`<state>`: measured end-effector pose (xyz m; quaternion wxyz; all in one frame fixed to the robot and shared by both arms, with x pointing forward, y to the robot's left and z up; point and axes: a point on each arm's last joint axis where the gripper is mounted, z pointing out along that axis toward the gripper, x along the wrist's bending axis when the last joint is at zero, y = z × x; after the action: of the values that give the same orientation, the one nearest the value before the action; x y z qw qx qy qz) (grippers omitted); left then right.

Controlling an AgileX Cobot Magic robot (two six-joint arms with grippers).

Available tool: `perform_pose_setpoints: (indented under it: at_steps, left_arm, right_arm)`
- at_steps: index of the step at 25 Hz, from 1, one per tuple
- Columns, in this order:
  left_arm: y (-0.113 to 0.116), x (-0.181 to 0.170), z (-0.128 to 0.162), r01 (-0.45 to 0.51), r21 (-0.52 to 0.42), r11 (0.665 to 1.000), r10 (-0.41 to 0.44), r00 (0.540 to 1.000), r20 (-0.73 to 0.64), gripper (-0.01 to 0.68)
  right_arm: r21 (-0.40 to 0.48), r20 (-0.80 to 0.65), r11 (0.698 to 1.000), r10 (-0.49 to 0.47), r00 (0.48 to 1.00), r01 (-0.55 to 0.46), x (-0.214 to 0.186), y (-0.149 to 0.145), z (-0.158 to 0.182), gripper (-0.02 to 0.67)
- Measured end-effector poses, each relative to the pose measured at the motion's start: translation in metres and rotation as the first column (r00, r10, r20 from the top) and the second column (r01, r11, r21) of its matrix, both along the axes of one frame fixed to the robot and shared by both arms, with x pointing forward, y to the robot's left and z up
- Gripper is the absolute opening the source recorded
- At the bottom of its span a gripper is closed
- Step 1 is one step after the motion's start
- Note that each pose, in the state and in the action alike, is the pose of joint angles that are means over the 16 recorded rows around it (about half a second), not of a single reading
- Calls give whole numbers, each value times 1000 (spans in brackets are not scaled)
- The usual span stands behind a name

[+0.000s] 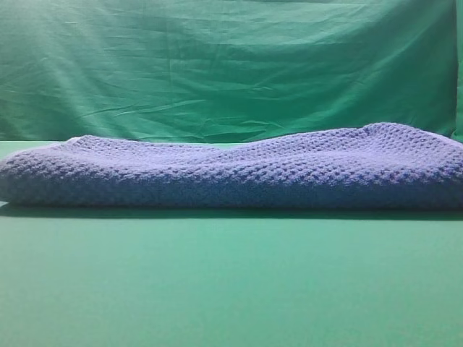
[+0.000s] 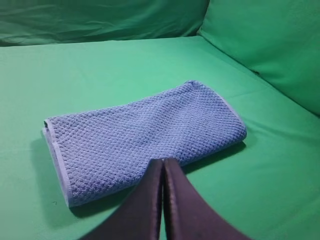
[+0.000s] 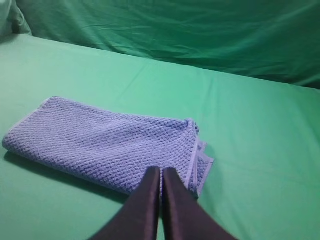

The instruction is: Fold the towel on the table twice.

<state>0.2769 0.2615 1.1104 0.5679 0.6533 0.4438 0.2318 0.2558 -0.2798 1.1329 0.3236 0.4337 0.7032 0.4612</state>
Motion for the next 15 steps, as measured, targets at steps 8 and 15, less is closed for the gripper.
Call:
perform_pose_setpoints:
  at_steps: [8,15]
  left_arm:
    - [12,-26,-30,-55,22,998,53,995,86,0]
    - [18,-24,-55,-120,47,992,116,989,90,0]
  right_arm:
    - [2,59,1000,0,998,0,-13,-3,-26,0]
    - [1,92,1000,-11,996,11,-3,-2,-51,0]
